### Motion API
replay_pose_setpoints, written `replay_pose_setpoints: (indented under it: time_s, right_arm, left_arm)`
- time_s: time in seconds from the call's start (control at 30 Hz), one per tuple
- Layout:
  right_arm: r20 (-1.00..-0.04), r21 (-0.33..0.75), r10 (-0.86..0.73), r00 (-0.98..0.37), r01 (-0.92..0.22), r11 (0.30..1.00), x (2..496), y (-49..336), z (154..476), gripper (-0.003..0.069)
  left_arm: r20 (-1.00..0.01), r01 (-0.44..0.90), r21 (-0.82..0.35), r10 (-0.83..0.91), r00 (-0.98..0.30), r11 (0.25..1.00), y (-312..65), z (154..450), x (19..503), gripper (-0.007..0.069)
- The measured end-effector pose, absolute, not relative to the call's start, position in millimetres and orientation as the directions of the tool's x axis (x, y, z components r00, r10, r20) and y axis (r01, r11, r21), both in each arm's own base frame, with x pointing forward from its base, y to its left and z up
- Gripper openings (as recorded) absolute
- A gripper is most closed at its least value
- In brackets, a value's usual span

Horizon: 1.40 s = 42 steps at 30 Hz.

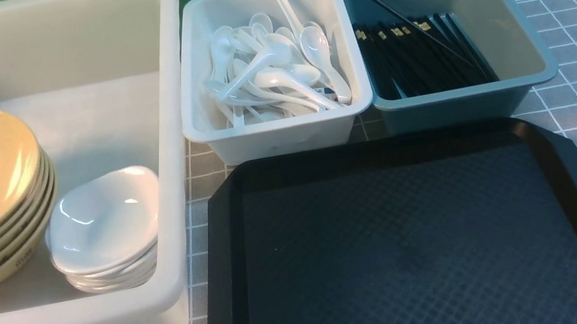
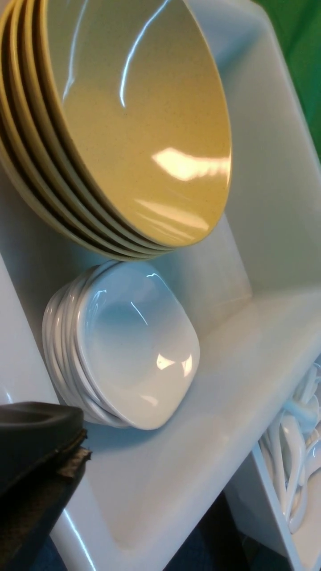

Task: On grey table put chopsticks spoon bowls plates into blue grey white boxes.

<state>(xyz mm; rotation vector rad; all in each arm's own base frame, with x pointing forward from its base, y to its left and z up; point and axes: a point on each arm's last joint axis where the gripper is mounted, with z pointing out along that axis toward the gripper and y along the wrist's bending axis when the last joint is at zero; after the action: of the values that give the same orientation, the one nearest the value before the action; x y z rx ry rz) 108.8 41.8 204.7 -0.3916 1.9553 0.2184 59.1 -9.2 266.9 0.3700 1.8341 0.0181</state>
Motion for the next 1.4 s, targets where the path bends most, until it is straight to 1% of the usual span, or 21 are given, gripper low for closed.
replay_pose_setpoints:
  time_s: [0.1, 0.13, 0.17, 0.2, 0.23, 0.27, 0.47, 0.53, 0.6, 0.77, 1.4]
  right_arm:
    - [-0.977, -0.032, -0.099, -0.190, -0.329, 0.944, 96, 33, 200, 0.0034]
    - [-0.985, -0.040, -0.090, -0.146, -0.312, 0.949, 93, 30, 198, 0.0034]
    - [-0.995, -0.050, -0.072, -0.066, -0.286, 0.957, 88, 26, 201, 0.0034]
    - [-0.995, -0.051, -0.073, -0.068, -0.282, 0.958, 88, 25, 200, 0.0034]
    - [-0.998, -0.054, -0.060, -0.015, -0.247, 0.967, 82, 21, 204, 0.0034]
    - [-0.998, -0.054, -0.057, -0.005, -0.223, 0.973, 79, 18, 205, 0.0034]
    - [-0.998, -0.052, -0.055, -0.035, -0.094, 0.994, 61, 6, 196, 0.0034]
    - [-0.996, -0.052, -0.056, -0.070, -0.062, 0.997, 58, 3, 192, 0.0034]
    - [-0.989, -0.052, -0.055, -0.136, -0.030, 0.998, 56, 1, 186, 0.0034]
    - [-0.969, -0.046, -0.047, -0.242, -0.010, 0.999, 54, 0, 176, 0.0034]
    - [-0.969, -0.025, -0.022, -0.244, 0.009, 1.000, 54, -1, 176, 0.0035]
  left_arm:
    - [-0.934, 0.242, 0.201, 0.260, -0.245, 0.949, -9, 267, 59, -0.0008]
    - [-0.934, 0.242, 0.201, 0.260, -0.245, 0.949, -9, 267, 59, -0.0008]
    - [-0.934, 0.242, 0.201, 0.260, -0.245, 0.949, -9, 267, 59, -0.0008]
    - [-0.934, 0.242, 0.201, 0.260, -0.245, 0.949, -9, 267, 59, -0.0008]
    - [-0.934, 0.242, 0.201, 0.260, -0.244, 0.949, -9, 267, 59, -0.0008]
    - [-0.934, 0.242, 0.201, 0.260, -0.245, 0.949, -9, 267, 59, -0.0008]
    - [-0.934, 0.242, 0.201, 0.260, -0.245, 0.949, -9, 267, 59, -0.0008]
    - [-0.933, 0.242, 0.201, 0.261, -0.246, 0.949, -9, 267, 59, -0.0008]
    - [-0.934, 0.242, 0.201, 0.260, -0.245, 0.949, -9, 267, 59, -0.0008]
    - [-0.934, 0.244, 0.193, 0.255, -0.250, 0.950, -9, 267, 59, -0.0008]
    - [-0.936, 0.247, 0.183, 0.245, -0.252, 0.952, -10, 266, 59, -0.0008]
